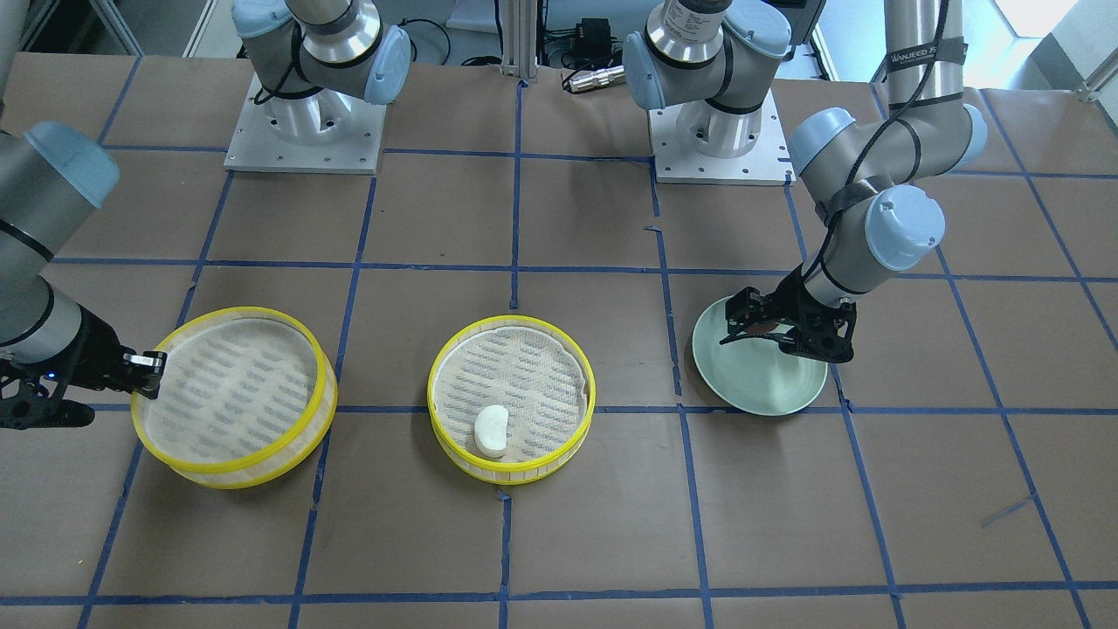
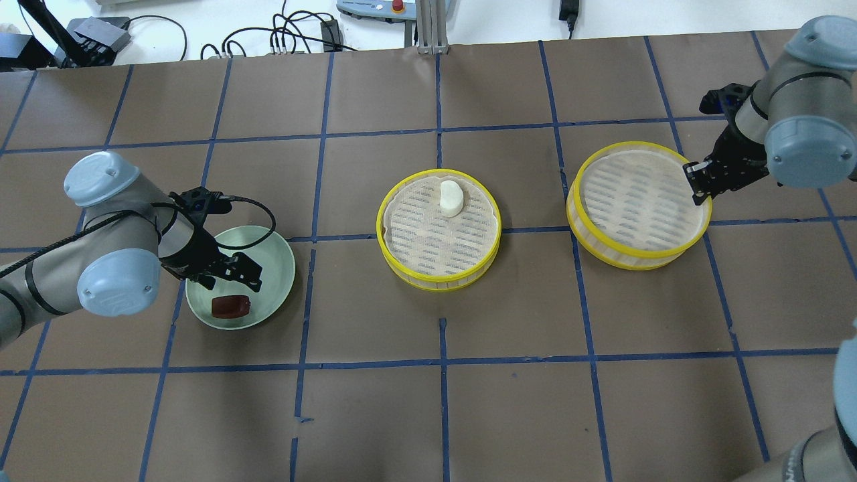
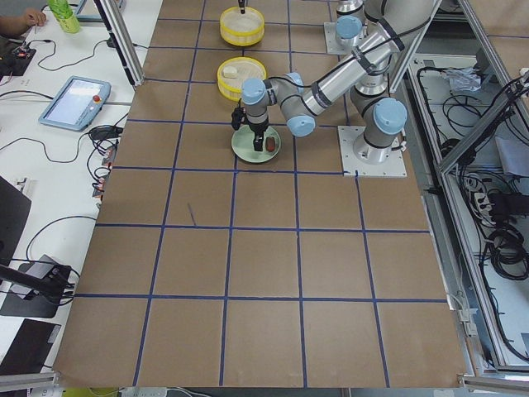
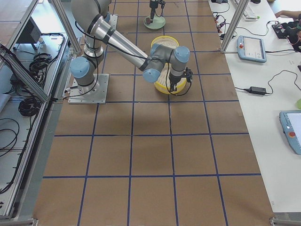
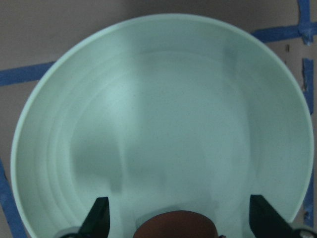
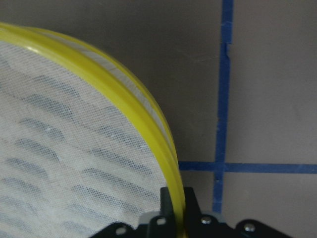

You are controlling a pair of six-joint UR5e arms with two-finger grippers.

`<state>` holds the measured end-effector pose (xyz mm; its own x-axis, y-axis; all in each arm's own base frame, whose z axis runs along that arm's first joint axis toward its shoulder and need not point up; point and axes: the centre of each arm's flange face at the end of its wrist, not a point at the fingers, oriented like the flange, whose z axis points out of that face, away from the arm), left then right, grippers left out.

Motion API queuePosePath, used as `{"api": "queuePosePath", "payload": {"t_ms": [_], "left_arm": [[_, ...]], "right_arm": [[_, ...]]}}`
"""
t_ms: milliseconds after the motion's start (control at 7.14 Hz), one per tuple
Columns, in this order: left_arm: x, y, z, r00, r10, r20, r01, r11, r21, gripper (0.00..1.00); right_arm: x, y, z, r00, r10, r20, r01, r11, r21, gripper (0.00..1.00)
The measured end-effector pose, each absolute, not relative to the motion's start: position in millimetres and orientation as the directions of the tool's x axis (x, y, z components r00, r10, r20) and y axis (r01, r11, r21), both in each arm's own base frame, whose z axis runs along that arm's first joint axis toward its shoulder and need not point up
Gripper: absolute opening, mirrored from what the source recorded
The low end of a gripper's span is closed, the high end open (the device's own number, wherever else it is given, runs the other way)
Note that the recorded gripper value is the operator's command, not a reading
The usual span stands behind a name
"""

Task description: Stack buns with steamer

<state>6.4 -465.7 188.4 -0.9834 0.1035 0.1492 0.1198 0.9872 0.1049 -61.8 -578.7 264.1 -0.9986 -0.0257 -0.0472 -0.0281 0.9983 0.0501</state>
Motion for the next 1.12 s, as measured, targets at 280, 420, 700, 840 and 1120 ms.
{"api": "queuePosePath", "payload": {"t_ms": [280,420,700,840,1120], "left_arm": [[10,-463,187,-0.989,0.089,0.114,0.106,0.984,0.146,0.11],[12,-463,188,-0.992,0.096,0.084,0.109,0.981,0.159,0.02],[12,-463,189,-0.993,0.099,0.063,0.108,0.980,0.165,0.01],[13,-465,191,-0.994,0.095,0.057,0.103,0.982,0.160,0.02],[9,-485,214,-0.996,0.076,0.036,0.080,0.989,0.124,0.02]], "right_arm": [[10,-589,294,-0.996,-0.032,-0.088,-0.036,0.999,0.038,0.08],[56,-591,303,-0.996,-0.016,-0.089,-0.019,0.999,0.038,0.08],[143,-584,308,-0.996,0.039,-0.083,0.035,0.998,0.045,0.08],[178,-581,308,-0.995,0.065,-0.077,0.061,0.997,0.047,0.08],[220,-576,302,-0.995,0.076,-0.065,0.073,0.996,0.057,0.08]]}}
